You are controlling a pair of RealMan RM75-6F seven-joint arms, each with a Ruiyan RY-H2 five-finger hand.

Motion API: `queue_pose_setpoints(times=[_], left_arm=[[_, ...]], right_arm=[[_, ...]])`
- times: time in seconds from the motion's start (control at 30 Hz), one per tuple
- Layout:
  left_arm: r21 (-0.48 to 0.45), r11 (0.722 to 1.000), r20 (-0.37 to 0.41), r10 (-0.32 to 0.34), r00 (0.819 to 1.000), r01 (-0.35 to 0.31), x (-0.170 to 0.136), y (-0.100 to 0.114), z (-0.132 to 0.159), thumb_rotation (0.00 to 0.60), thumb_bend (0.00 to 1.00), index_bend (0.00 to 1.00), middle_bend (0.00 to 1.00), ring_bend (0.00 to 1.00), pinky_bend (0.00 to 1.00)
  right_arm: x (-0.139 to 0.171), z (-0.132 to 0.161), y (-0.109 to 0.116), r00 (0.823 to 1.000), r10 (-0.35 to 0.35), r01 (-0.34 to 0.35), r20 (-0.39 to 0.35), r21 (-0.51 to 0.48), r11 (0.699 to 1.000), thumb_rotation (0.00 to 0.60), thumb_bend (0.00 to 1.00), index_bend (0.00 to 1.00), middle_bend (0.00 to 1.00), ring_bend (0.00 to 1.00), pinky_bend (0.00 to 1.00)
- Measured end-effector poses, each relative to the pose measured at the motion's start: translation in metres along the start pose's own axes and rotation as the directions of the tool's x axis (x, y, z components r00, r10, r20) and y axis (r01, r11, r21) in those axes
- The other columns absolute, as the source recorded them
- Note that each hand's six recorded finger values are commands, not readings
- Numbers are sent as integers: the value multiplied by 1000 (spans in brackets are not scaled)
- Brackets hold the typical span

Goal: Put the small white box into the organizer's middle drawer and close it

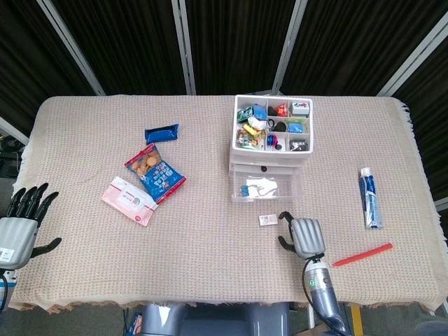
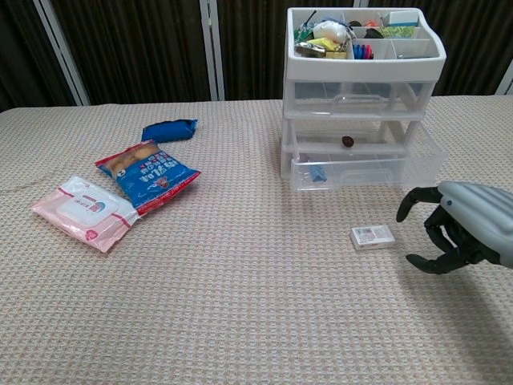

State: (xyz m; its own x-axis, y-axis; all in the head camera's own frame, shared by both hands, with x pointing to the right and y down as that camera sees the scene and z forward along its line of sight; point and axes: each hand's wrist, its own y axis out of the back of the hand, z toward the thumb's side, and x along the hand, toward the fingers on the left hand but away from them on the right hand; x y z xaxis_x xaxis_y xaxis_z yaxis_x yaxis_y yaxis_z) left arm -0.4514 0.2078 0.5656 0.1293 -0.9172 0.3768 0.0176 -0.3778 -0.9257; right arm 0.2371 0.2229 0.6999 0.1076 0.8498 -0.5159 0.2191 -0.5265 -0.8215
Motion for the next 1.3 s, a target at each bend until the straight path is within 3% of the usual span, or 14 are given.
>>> queue_pose_setpoints(times=[1.03, 1.17, 1.3], left_arm=[[-12, 1000, -5, -8, 1000, 8, 1, 0, -1, 600, 85, 118, 0, 0, 0], [-13, 1000, -6, -8, 1000, 8, 1, 0, -1, 600, 83, 121, 0, 0, 0], [-15, 1000, -7, -8, 1000, 7, 0, 0, -1, 600, 87, 122, 0, 0, 0]], right_arm=[[-26, 25, -28, 1000, 17, -17, 12, -2, 1000, 600, 324, 345, 833, 808, 718], [-26, 23, -33, 999, 29, -29, 20, 8, 1000, 600, 329, 384, 833, 808, 718], [-26, 23, -35, 999, 29, -30, 21, 17, 999, 600, 334, 495, 835, 810, 718]])
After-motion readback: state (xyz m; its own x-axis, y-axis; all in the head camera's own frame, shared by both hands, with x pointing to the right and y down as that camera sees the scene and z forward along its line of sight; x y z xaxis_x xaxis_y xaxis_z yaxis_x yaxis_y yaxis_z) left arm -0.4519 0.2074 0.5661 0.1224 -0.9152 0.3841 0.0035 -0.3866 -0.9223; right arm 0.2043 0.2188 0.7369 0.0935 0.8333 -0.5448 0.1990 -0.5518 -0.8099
